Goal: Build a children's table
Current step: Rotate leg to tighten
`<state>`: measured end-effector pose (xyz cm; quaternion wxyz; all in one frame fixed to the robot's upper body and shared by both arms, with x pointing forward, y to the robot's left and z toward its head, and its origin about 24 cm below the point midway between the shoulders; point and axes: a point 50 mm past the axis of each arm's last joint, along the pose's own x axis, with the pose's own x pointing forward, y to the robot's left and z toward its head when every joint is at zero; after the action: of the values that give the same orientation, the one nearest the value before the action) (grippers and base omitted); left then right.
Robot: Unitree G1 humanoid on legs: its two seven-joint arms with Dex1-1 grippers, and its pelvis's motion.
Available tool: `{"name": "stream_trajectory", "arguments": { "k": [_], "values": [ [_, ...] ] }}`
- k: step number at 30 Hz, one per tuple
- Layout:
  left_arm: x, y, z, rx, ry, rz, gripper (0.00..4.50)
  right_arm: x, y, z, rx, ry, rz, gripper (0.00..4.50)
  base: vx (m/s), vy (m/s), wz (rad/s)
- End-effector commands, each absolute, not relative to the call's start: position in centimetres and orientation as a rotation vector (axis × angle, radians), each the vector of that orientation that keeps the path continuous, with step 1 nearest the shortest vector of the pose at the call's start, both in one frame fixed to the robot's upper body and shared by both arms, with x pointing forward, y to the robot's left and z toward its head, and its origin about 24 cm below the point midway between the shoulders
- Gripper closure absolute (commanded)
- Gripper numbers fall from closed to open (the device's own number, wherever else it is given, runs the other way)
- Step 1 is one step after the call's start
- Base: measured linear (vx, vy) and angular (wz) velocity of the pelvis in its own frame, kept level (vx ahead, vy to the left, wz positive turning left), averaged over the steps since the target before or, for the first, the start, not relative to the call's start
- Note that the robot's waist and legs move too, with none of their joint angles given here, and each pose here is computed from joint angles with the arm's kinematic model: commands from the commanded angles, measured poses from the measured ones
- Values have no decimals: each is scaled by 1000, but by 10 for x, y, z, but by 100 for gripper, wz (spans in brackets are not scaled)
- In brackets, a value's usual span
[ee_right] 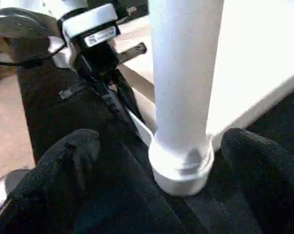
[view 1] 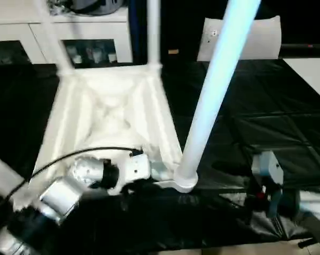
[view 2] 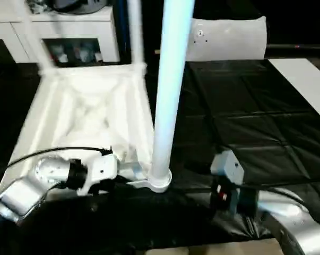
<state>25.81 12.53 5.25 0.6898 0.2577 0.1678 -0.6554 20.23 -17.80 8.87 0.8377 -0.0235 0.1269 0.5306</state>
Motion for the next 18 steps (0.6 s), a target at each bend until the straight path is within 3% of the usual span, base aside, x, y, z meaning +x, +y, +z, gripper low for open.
{"name": "stream_trajectory", "arguments": {
  "k": [1,5,18],
  "values": [
    [251,112,49,557,328,-1600,450,208,-175,86,-70,264,1159,36,0,0,0],
    [253,106,51,540,309,-1696,450,225,-169,85,-91,259,1236,77,0,0,0],
    [268,109,52,592,289,-1777,450,239,-162,79,-154,312,1486,201,0,0,0]
  ]
}}
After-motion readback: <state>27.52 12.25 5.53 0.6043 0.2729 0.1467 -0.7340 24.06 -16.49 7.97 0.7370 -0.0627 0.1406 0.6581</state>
